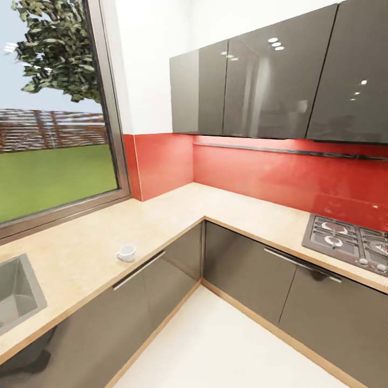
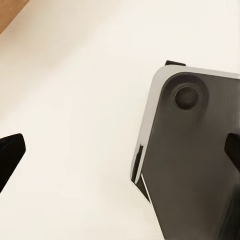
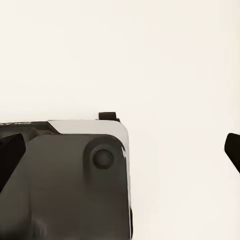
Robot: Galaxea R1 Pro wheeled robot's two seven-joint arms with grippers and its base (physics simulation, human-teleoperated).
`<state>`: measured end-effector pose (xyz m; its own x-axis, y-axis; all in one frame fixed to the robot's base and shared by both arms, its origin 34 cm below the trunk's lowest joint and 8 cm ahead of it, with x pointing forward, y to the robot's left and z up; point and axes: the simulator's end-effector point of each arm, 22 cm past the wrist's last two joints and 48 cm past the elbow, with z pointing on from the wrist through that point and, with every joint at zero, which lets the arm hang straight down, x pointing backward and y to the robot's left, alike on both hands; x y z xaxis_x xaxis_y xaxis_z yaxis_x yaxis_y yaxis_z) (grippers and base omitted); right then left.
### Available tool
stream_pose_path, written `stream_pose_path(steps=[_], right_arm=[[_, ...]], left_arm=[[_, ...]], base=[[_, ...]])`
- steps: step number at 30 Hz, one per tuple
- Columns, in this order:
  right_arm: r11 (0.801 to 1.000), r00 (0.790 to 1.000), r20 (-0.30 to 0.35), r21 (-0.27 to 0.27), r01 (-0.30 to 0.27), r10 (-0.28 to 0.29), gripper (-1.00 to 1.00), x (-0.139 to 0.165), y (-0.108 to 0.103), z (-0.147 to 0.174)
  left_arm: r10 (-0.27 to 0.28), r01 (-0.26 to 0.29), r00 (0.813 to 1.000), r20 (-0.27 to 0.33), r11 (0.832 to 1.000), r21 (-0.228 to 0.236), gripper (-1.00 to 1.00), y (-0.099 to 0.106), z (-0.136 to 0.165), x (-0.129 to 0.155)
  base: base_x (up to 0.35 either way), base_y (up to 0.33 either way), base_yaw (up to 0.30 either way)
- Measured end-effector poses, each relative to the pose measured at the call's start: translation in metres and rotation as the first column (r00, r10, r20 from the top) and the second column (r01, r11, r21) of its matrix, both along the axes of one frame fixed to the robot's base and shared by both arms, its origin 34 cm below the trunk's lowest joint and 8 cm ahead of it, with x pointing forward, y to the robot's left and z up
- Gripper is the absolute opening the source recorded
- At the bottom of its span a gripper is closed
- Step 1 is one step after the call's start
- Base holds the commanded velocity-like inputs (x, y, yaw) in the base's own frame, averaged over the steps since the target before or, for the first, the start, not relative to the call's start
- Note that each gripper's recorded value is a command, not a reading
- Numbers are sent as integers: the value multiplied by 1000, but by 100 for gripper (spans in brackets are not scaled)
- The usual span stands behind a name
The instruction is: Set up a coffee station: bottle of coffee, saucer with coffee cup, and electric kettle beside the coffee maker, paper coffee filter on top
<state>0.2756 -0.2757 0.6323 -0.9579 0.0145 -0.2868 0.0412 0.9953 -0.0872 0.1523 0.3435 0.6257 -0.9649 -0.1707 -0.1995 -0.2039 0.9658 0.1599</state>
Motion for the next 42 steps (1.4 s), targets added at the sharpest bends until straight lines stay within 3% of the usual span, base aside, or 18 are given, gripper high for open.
stream_pose_path(steps=[6,17,34,42], right_arm=[[1000,1000,0,-2,0,0,100,0,-1,0],[1000,1000,0,-1,0,0,100,0,0,0],[1000,1000,-2,2,0,0,100,0,2,0],[1000,1000,-2,3,0,0,100,-1,2,0]], left_arm=[[1,-1,1000,3,1000,-1,100,-1,0,0],[3,-3,1000,4,1000,0,100,-1,0,1],[6,-6,1000,5,1000,0,100,0,0,2],[7,-7,1000,6,1000,1,100,0,0,1]], base=[[148,-292,55],[118,-296,261],[-181,-266,277],[-66,-53,279]])
